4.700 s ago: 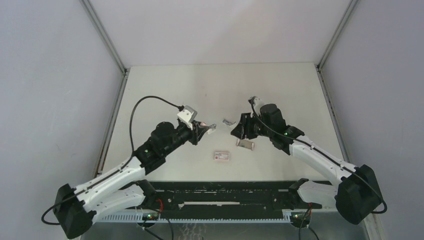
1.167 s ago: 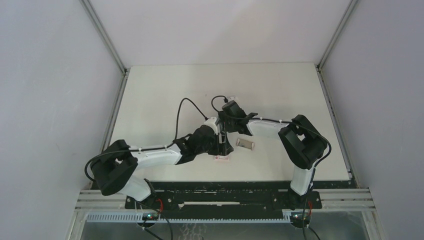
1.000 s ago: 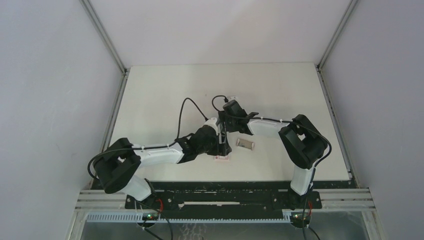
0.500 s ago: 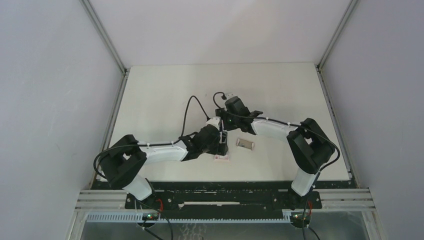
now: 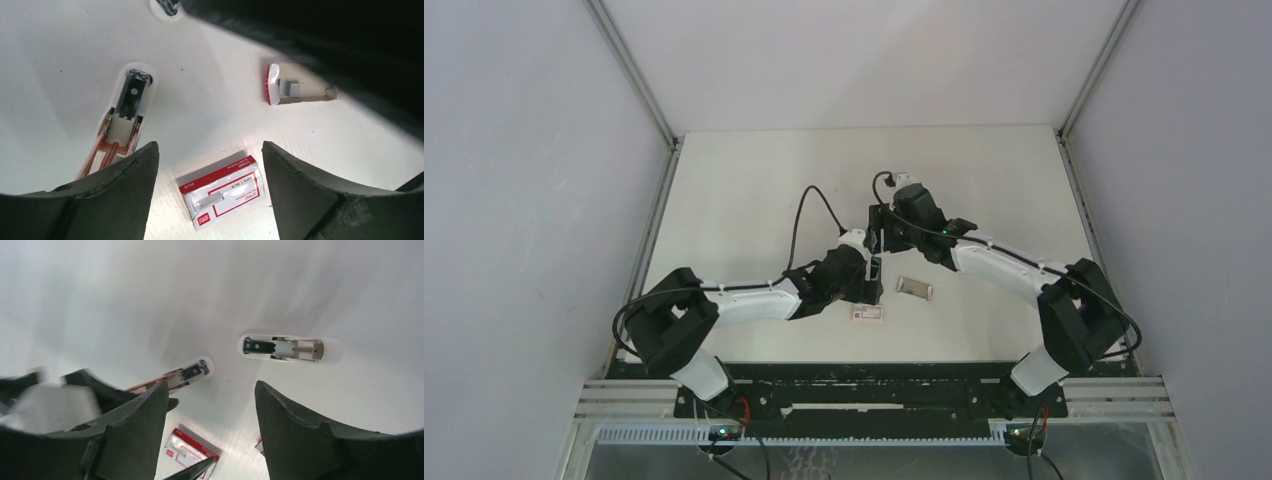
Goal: Load the staples into the stapler
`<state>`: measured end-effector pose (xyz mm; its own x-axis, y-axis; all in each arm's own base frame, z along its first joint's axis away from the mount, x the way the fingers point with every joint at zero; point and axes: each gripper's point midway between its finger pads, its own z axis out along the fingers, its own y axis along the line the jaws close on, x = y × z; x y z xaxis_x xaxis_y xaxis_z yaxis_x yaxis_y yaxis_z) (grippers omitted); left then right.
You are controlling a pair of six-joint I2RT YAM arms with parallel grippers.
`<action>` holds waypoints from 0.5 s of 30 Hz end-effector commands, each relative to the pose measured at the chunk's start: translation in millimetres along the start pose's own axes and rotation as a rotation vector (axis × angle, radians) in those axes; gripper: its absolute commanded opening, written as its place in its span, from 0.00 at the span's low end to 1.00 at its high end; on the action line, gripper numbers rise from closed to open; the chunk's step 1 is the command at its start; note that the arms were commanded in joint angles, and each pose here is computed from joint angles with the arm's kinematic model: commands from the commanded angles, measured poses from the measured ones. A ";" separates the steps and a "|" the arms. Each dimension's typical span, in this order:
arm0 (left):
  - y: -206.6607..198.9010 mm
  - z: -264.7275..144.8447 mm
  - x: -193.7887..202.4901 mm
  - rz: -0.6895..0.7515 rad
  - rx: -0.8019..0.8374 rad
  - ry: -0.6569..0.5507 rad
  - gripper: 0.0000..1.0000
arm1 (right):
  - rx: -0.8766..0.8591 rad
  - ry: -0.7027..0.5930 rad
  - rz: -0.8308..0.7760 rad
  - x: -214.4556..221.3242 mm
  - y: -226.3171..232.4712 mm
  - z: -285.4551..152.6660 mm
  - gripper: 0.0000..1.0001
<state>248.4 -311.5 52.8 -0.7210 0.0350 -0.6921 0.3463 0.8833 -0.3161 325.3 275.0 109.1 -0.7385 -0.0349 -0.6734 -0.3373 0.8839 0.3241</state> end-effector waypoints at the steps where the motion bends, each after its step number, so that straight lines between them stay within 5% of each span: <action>1: -3.5 3.3 -1.7 0.013 0.026 0.013 0.79 | -0.091 -0.153 -0.008 -42.4 27.3 -40.4 0.64; 15: -12.3 6.4 6.1 0.064 0.011 0.056 0.78 | -0.010 -0.291 0.048 -60.5 -18.0 -94.1 0.67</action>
<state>239.0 -310.1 27.5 -0.7591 0.1176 -0.6402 0.3656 0.8908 -0.2699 314.7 234.1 190.1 -0.6059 0.0936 -0.7900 -0.3406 0.8669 0.3640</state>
